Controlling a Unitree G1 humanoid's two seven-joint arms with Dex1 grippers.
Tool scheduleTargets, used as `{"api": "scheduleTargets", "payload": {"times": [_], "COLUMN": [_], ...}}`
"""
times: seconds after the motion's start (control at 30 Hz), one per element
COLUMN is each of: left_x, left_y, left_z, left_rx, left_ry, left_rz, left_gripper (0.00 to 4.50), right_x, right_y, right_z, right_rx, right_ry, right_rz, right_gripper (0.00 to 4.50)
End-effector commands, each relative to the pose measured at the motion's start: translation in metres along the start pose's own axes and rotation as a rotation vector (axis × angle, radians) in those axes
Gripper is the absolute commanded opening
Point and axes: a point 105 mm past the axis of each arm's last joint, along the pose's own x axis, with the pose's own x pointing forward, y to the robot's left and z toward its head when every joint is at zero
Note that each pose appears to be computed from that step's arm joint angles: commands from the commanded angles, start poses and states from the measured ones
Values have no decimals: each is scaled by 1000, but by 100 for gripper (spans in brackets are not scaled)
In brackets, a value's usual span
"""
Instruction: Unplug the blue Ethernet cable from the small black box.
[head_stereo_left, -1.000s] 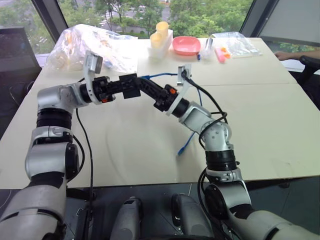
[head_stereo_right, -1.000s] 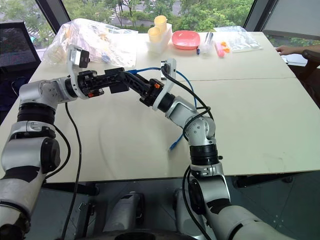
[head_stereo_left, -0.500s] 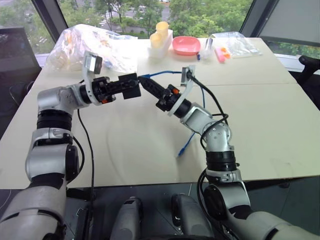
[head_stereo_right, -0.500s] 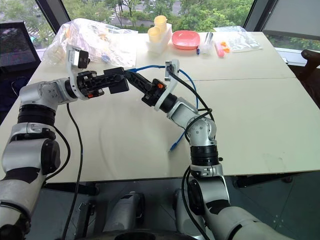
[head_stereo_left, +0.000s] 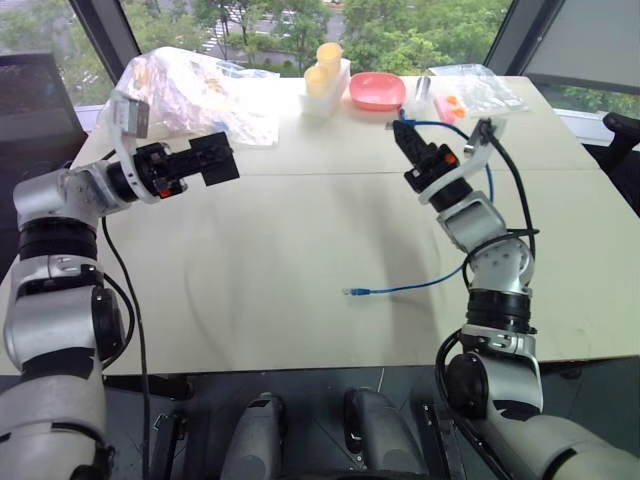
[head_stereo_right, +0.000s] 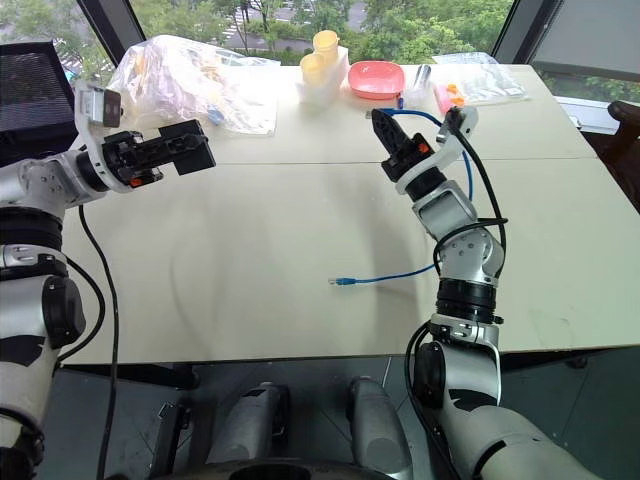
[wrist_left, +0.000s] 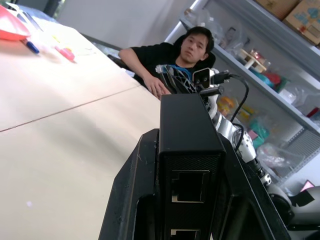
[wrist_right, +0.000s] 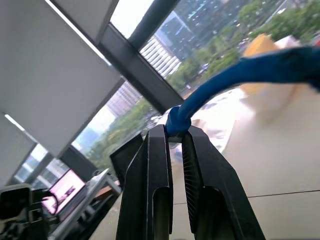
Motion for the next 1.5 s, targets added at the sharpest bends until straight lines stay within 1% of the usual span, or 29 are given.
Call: {"api": "scheduleTargets", "payload": {"times": [0.03, 0.13, 0.23, 0.3, 0.33, 0.37, 0.5, 0.53, 0.57, 0.7, 0.77, 0.87, 0.93, 0.97, 1.03, 1.17, 1.23, 1.37, 1.43, 1.5], "left_x": [18, 35, 50, 59, 63, 66, 72, 74, 75, 76, 77, 80, 82, 83, 84, 79, 76, 67, 61, 44], "left_y": [24, 51, 60, 61, 61, 61, 60, 59, 58, 54, 54, 54, 54, 52, 52, 54, 50, 33, 26, 14], "left_z": [-10, -28, -35, -39, -42, -44, -51, -54, -56, -60, -64, -74, -78, -82, -84, -76, -72, -55, -52, -53], "left_rx": [172, 373, 466, 487, 506, 524, 550, 557, 563, 594, 590, 586, 576, 572, 572, 598, 602, 588, 575, 555], "left_ry": [56, 122, 107, 79, 78, 80, 77, 80, 79, 72, 59, 51, 38, 39, 32, 3, 17, -9, -11, 1], "left_rz": [165, 339, 392, 404, 405, 404, 408, 401, 397, 392, 407, 417, 420, 404, 398, 433, 420, 392, 391, 400], "left_gripper": [56, 56, 56, 56, 56, 56, 56, 56, 56, 56, 56, 56, 158, 177, 243, 344, 382, 382, 382, 382], "right_x": [16, 24, 23, 18, 16, 14, 6, 1, -3, -23, -35, -45, -43, -42, -41, -37, -37, -41, -45, -55], "right_y": [-2, -29, -56, -69, -72, -74, -74, -72, -68, -39, -20, -4, 1, 0, -2, -6, -7, -10, -11, -14], "right_z": [-3, -3, -8, -16, -19, -22, -31, -35, -40, -58, -66, -69, -66, -64, -63, -62, -63, -58, -54, -46], "right_rx": [-107, -205, -236, -263, -285, -289, -288, -274, -247, -168, -171, -195, -173, -171, -172, -175, -188, -209, -216, -274], "right_ry": [98, 213, 333, 421, 454, 482, 580, 615, 646, 749, 782, 760, 712, 691, 670, 632, 624, 601, 587, 554], "right_rz": [-31, -171, -316, -374, -383, -386, -376, -368, -347, -251, -176, -112, -94, -102, -122, -144, -148, -149, -150, -145], "right_gripper": [3, 3, 3, 88, 121, 168, 378, 425, 442, 442, 442, 442, 450, 450, 450, 450, 450, 450, 450, 450]}}
